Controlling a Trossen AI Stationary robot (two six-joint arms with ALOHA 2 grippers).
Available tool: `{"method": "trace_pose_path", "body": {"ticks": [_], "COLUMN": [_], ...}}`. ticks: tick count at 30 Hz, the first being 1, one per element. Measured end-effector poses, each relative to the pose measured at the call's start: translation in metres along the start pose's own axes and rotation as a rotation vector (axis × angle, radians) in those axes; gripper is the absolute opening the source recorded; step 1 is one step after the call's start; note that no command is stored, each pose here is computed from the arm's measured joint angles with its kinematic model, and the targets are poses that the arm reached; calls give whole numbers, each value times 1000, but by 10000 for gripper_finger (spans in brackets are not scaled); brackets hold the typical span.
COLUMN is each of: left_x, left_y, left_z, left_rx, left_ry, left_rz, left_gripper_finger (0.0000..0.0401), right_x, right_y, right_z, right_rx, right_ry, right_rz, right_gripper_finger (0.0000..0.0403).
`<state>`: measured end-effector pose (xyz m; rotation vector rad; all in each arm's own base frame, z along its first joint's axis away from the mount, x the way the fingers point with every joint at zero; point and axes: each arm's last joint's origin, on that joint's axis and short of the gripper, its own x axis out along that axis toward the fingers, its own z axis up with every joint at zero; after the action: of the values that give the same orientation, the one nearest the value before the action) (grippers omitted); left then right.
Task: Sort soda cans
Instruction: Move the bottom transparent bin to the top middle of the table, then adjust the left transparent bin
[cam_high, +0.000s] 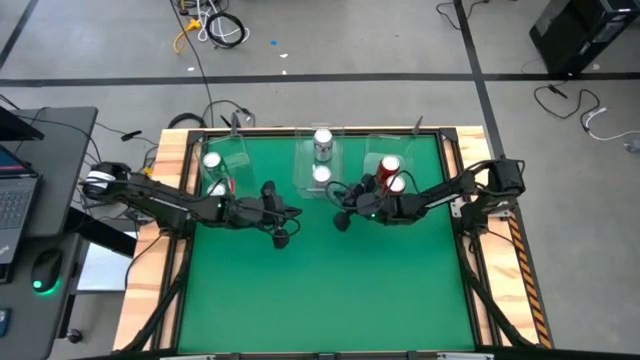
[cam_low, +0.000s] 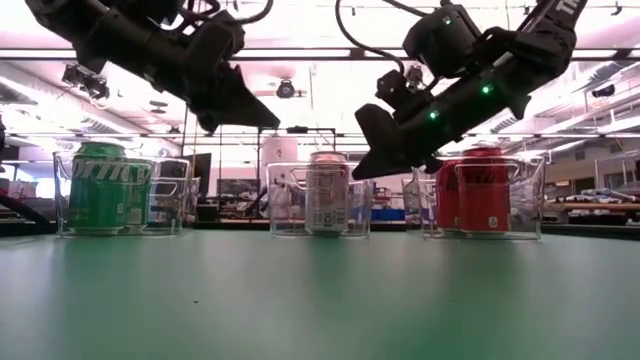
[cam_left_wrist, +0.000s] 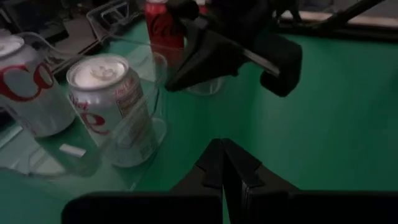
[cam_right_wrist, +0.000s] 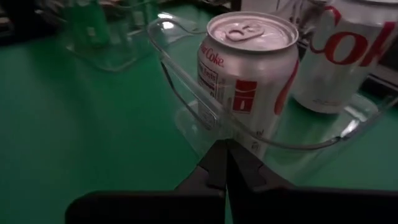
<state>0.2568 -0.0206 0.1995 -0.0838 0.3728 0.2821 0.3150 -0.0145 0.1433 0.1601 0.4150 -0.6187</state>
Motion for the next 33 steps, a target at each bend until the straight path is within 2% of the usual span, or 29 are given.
{"method": "trace_pose_path", "body": {"ticks": [10,14,17,20,22,27,31,33], "left_x": [0,0,-4,-13,-20,-47,-75,-92], "left_y": [0,-1,-3,-6,-7,-3,10,22], "left_z": [-1,-2,0,2,6,27,43,46], "left_rx": [4,3,-15,-23,-12,-7,-45,-76], "left_ry": [8,15,37,135,226,417,539,584], "left_rz": [2,-27,-108,-127,-42,278,525,689], "left_gripper_finger": [0,0,0,0,0,0,0,0], "right_x": [-8,-27,-49,-73,-85,-103,-105,-103], "right_y": [-6,-4,-1,0,-2,0,5,6], "right_z": [13,32,42,47,45,40,35,31], "right_rx": [-70,-80,-99,-95,-87,-76,-85,-100], "right_ry": [-24,-76,-79,-39,8,64,83,99], "right_rz": [-18,29,102,147,153,159,171,170], "right_gripper_finger": [0,0,0,0,0,0,0,0]}}
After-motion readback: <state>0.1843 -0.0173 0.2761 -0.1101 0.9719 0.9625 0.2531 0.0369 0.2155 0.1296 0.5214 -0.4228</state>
